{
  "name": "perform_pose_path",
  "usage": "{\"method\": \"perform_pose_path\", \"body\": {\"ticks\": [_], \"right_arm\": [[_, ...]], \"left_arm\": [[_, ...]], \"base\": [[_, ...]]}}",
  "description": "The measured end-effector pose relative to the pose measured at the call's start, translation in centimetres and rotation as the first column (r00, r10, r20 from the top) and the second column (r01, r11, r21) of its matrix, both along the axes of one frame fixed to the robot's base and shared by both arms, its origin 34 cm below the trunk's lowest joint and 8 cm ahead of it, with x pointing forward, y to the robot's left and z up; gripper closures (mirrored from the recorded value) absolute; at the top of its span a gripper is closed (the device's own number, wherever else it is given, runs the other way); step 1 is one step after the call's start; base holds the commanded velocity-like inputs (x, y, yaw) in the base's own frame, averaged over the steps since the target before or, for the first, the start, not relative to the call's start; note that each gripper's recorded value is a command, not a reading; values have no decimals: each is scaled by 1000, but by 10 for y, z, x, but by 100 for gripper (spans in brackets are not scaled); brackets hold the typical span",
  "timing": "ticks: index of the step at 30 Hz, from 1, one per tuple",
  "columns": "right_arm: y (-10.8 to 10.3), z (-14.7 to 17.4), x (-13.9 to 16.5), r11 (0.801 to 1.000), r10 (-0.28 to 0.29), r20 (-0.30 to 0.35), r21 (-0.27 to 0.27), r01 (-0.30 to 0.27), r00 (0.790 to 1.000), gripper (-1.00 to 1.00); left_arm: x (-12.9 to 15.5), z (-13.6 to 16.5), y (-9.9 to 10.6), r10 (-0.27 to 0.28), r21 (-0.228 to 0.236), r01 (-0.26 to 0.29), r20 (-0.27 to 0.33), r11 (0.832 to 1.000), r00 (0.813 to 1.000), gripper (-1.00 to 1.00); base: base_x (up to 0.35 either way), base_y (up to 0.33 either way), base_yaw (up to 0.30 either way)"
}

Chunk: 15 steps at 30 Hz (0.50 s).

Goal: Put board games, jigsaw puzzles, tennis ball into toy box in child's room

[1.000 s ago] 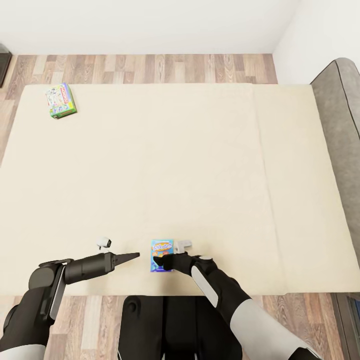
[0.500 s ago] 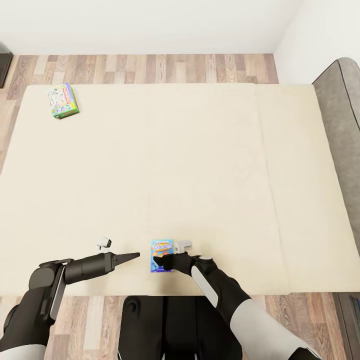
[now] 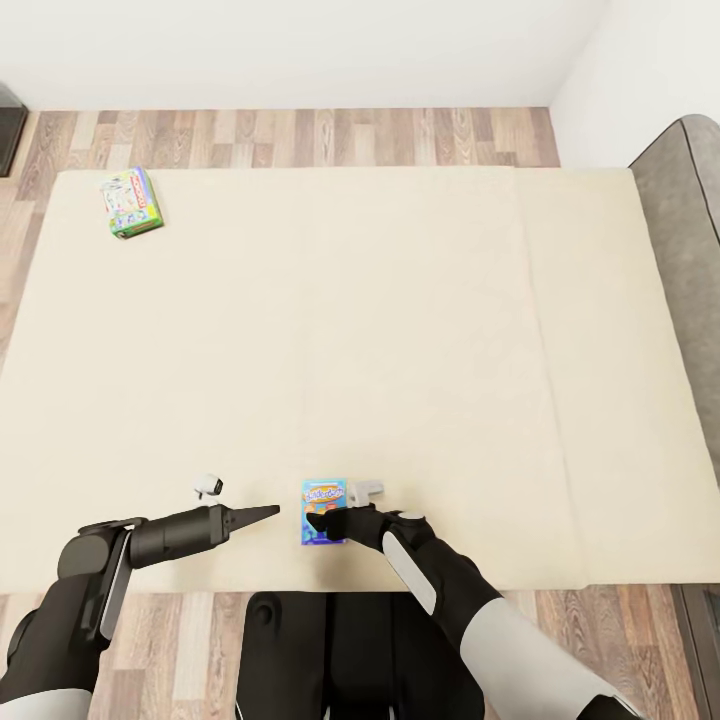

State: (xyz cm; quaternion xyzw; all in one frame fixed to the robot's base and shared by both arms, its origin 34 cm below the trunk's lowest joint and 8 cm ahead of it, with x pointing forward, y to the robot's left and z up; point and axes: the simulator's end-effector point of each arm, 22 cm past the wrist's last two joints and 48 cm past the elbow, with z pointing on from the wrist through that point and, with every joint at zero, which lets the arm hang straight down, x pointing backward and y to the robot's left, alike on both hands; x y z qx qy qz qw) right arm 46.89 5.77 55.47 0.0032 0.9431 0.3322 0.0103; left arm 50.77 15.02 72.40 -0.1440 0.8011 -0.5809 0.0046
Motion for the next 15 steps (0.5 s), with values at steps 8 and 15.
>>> {"method": "perform_pose_path", "body": {"ticks": [8,15], "right_arm": [[0,0,0,1000,0,0,0,0,1000,-100],[0,0,0,1000,0,0,0,0,1000,-100]], "left_arm": [[0,0,0,0,-1,0,0,1000,1000,-100],[0,0,0,0,-1,0,0,1000,1000,-100]], "base": [[0,44,0],[0,41,0]]}}
